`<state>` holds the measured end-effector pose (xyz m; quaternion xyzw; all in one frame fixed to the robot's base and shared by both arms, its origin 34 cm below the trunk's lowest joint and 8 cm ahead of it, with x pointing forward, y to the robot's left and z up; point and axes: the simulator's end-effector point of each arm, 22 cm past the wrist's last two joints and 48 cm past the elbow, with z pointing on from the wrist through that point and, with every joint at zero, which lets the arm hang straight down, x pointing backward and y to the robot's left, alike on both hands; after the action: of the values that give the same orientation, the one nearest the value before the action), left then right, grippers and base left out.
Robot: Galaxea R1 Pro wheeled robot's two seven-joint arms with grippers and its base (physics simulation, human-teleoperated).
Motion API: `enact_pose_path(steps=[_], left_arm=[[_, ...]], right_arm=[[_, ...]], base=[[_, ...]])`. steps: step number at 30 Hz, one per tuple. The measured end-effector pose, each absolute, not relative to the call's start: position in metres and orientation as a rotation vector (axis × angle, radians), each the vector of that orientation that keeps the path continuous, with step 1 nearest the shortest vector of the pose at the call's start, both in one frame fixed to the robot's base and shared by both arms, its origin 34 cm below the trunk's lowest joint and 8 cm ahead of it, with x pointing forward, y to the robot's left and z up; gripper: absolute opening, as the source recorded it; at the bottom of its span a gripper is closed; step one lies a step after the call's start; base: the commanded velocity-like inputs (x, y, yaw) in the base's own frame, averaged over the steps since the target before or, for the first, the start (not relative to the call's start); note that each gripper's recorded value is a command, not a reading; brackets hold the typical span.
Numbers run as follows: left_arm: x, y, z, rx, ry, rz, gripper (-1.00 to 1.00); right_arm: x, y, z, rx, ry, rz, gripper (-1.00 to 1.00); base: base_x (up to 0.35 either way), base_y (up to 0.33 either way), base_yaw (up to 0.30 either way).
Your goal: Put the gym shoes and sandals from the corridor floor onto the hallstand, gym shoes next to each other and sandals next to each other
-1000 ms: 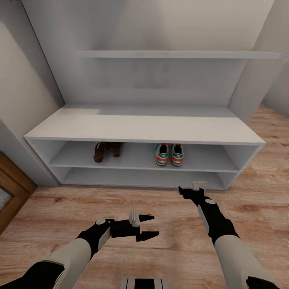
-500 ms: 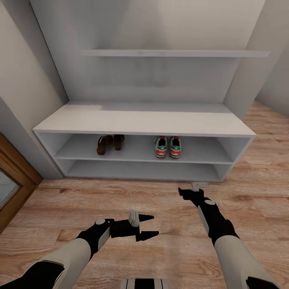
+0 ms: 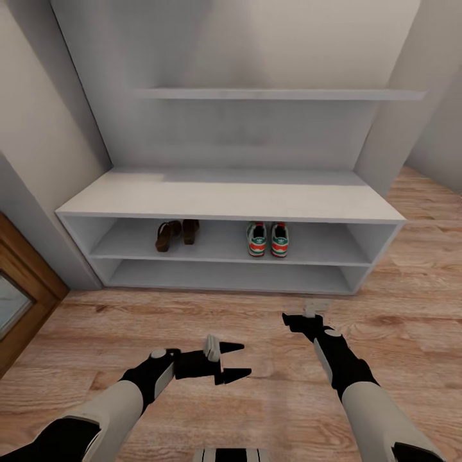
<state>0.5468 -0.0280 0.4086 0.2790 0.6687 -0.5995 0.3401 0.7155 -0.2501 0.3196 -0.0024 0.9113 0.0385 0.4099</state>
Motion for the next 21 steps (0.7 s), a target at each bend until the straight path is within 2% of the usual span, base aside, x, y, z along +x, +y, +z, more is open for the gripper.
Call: enact_pose_path(steps=[11, 15, 16, 21], left_arm=[[0.563, 0.017, 0.419, 0.750, 1.754, -1.464, 1.00], [0.569, 0.041, 0.432, 0.793, 1.727, -1.432, 1.00], [0.571, 0.062, 0.437, 0.779, 1.750, -1.455, 1.00], [0.581, 0.076, 0.459, 0.728, 1.735, -1.472, 1.00]], right_arm=[[0.662, -0.228, 0.277, 0.027, 2.445, 0.182, 1.00], [0.619, -0.214, 0.247, 0.034, 2.555, 0.225, 1.00], [0.585, -0.204, 0.225, 0.034, 2.635, 0.254, 1.00], [0.574, -0.199, 0.225, 0.033, 2.641, 0.268, 1.00]], base=[[0.000, 0.000, 0.000], [0.000, 0.000, 0.000], [0.000, 0.000, 0.000], [0.000, 0.000, 0.000]])
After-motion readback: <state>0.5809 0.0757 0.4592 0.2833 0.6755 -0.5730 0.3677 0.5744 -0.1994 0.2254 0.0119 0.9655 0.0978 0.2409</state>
